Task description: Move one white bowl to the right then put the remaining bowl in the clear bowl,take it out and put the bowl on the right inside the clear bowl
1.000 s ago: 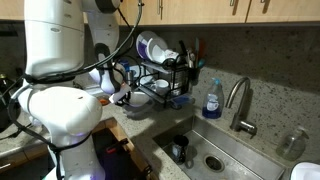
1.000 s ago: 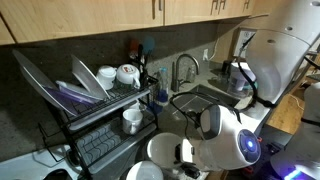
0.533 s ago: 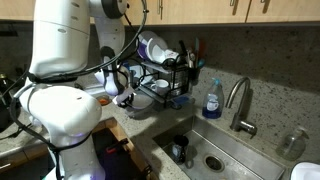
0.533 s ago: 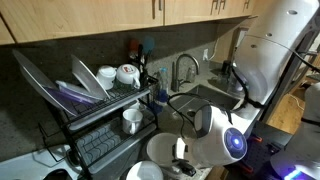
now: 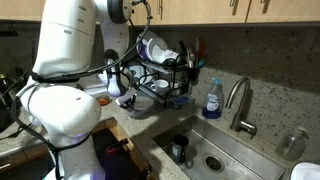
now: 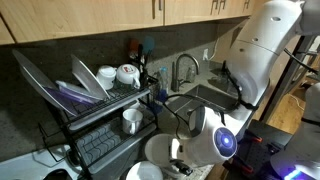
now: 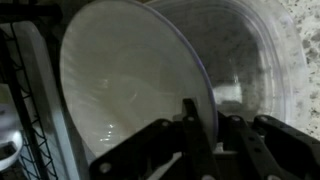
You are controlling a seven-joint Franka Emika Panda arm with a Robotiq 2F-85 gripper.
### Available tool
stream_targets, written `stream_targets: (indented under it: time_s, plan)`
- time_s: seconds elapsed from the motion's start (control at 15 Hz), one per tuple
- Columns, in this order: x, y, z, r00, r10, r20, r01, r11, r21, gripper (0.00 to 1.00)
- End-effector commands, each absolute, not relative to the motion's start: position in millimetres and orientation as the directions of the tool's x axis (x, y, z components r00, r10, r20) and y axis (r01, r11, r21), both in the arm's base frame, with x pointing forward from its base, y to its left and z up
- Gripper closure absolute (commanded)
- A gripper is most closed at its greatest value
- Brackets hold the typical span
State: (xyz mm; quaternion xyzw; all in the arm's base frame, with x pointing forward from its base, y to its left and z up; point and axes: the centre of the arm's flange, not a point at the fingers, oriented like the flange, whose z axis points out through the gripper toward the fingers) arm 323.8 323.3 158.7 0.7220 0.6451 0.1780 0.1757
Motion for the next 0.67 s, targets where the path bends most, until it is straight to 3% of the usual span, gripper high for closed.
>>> stream_targets:
  time_s: [0.0,0.53,0.6]
  plan:
    - [336.9,324.3,161.9,0.097,0.995,0.029,0.871,-0.099,0.481,0.97]
    - [344.0,313.9,158.9,0.131,0.991,0.012,0.868,-0.121,0.482,0.95]
    - [345.0,312.4,158.2,0.134,0.991,0.011,0.868,-0.123,0.482,0.85]
